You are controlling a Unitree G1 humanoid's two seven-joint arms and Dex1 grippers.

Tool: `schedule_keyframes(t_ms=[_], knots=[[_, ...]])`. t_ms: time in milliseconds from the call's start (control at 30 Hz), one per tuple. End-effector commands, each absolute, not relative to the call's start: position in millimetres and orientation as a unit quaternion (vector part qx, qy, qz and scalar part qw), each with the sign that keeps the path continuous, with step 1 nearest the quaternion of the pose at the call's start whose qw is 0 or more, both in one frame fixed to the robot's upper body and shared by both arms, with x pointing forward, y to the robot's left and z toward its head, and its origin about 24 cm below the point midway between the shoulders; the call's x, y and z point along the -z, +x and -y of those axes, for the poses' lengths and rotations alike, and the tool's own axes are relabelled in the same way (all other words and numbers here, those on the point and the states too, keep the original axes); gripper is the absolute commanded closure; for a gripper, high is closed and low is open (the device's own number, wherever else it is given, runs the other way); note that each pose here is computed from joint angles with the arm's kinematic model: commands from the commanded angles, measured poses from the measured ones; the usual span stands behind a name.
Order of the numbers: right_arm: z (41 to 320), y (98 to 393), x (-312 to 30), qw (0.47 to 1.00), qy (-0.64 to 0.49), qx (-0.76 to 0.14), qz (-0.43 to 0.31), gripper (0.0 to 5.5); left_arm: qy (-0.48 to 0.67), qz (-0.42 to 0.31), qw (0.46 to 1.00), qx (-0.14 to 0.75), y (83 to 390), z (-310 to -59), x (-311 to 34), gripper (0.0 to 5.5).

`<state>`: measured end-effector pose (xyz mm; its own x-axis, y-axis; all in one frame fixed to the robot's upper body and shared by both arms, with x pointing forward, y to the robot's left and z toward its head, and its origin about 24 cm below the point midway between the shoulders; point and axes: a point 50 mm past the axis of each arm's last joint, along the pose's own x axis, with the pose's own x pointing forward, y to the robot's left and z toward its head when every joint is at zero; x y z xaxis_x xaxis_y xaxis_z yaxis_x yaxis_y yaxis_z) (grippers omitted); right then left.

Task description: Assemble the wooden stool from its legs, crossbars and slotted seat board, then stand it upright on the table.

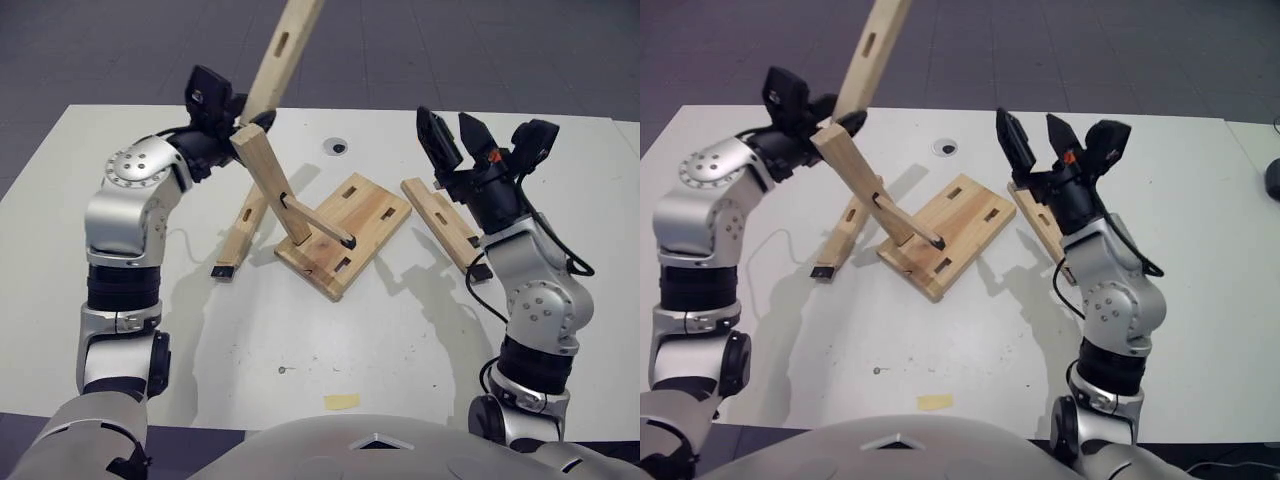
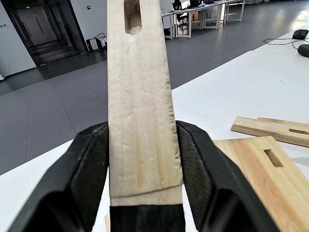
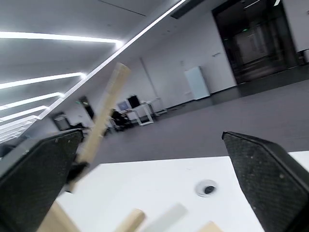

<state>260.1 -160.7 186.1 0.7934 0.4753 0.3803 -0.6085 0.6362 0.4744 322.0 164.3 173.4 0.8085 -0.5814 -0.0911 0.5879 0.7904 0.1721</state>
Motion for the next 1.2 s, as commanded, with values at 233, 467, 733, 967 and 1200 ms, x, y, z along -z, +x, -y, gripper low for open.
schedule_keyframes(t_ms=[233, 467, 733, 967, 1200], knots=[[169, 303, -204, 0.855, 0.392, -0.338, 0.040, 0.10, 0.072, 0.025, 0.904, 0.420, 286, -102, -162, 3.42], [158, 314, -205, 0.843, 0.401, -0.360, -0.005, 0.10, 0.083, 0.035, 0.894, 0.439, 280, -87, -160, 3.42], [154, 305, -208, 0.855, 0.407, -0.322, -0.012, 1.20, 0.140, 0.054, 0.891, 0.428, 280, -87, -160, 3.42], [162, 303, -210, 0.858, 0.433, -0.277, 0.003, 2.26, 0.157, 0.049, 0.886, 0.435, 273, -81, -149, 3.42], [165, 303, -209, 0.853, 0.437, -0.286, -0.008, 3.41, 0.161, 0.052, 0.886, 0.431, 273, -80, -149, 3.42]])
